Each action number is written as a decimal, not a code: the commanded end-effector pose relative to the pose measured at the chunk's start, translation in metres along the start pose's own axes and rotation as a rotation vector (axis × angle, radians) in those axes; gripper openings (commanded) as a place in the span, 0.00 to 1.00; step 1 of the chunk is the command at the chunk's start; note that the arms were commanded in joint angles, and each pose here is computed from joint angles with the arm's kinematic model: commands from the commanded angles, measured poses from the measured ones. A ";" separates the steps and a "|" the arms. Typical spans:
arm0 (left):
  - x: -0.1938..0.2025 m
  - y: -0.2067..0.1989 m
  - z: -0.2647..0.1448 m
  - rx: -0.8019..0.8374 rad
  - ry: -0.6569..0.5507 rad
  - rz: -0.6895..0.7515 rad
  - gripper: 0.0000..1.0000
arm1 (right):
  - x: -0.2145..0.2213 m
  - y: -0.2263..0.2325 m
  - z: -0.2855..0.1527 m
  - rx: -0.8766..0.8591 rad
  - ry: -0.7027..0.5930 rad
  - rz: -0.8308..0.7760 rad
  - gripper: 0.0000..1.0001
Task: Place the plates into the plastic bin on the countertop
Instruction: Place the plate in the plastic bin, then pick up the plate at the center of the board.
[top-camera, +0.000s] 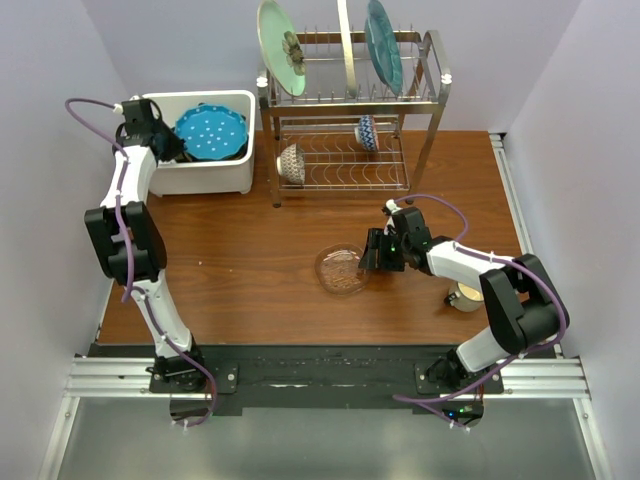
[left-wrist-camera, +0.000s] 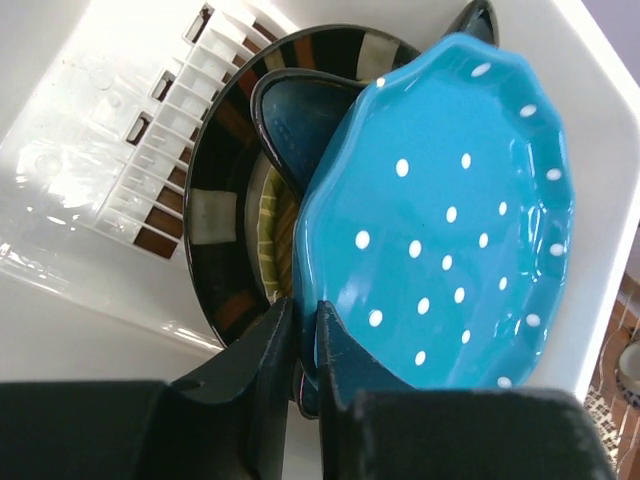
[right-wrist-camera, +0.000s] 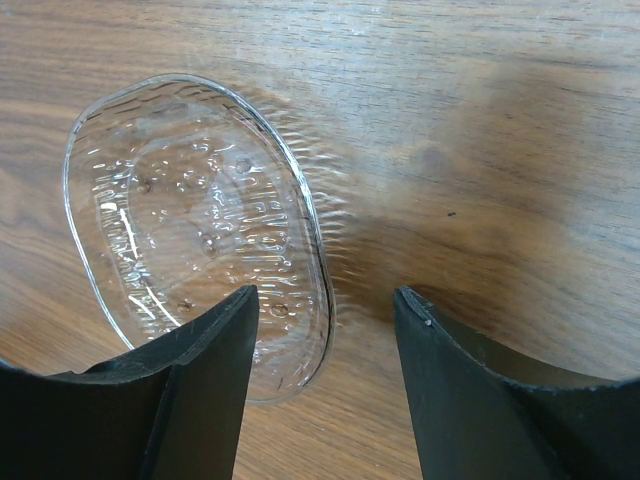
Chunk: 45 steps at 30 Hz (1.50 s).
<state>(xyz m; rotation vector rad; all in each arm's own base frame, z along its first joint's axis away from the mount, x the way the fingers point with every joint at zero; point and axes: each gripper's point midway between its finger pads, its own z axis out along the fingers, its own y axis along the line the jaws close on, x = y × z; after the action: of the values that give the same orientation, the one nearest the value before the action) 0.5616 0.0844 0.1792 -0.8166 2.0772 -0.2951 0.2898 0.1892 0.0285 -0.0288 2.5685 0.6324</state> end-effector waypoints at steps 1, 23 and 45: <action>-0.081 -0.048 -0.047 0.160 -0.229 -0.017 0.23 | 0.003 -0.006 -0.005 0.026 0.006 -0.012 0.60; -0.046 -0.073 -0.146 0.375 -0.251 0.019 0.84 | 0.001 0.000 -0.006 0.003 0.007 -0.011 0.61; 0.229 -0.061 -0.171 0.447 0.241 0.246 0.81 | -0.013 0.013 -0.023 -0.027 -0.039 -0.005 0.61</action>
<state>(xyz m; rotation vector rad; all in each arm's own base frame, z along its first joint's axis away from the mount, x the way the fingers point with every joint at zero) 0.3742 -0.0922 0.1807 -0.3907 2.1423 -0.6743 0.2798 0.1855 0.0376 -0.0262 2.5869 0.6307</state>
